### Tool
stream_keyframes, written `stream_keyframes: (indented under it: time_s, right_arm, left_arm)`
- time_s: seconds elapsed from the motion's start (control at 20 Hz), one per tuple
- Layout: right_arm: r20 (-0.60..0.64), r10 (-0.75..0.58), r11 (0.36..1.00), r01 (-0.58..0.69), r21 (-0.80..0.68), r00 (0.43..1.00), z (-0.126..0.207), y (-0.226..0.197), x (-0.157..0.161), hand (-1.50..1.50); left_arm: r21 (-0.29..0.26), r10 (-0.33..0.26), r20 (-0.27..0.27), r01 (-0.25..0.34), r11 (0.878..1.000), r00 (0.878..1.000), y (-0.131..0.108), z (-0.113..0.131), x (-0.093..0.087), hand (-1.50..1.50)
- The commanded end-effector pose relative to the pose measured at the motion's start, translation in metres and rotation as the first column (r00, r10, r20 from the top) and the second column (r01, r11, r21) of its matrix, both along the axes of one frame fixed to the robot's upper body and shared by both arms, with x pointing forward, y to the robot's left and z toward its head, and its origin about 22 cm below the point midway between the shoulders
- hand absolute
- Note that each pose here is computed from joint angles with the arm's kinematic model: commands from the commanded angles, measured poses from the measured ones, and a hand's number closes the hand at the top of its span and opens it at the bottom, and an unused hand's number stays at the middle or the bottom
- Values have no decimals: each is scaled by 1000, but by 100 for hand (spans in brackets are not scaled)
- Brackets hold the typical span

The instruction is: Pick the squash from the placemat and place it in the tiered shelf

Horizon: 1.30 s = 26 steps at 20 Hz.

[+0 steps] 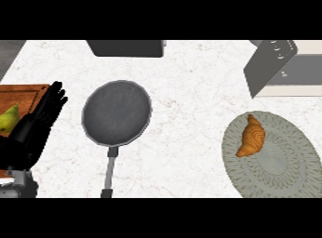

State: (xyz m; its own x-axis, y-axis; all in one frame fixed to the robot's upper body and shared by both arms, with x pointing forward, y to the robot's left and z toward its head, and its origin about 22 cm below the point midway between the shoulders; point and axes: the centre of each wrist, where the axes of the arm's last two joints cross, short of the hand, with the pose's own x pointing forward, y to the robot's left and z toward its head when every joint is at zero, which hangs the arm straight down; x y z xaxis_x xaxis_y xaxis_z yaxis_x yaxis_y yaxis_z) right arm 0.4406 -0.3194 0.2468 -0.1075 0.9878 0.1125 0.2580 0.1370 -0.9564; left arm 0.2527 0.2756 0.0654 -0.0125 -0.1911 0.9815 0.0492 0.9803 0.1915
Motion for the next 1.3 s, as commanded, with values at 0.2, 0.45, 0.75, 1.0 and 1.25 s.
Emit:
stream_keyframes:
  time_s: [0.2,0.45,0.75,1.0,1.25]
  right_arm:
    - [15,-203,977,202,65,979,-11,-21,2,150]
    - [151,-439,899,433,74,886,-17,-67,-14,150]
    - [-66,-454,807,379,-452,888,-19,-82,-19,-150]
    - [79,-536,823,541,-174,841,26,-75,-13,-150]
    - [157,-469,883,457,107,869,58,-61,-14,-150]
  left_arm:
    - [-6,-15,-1,15,1000,1000,-8,6,11,0]
    - [-11,-3,-11,3,1000,1000,-2,-4,1,0]
    - [3,5,11,-5,1000,1000,-3,2,17,0]
    - [2,-8,2,8,1000,1000,1,-3,9,0]
    - [6,12,-9,-12,1000,1000,6,-2,3,0]
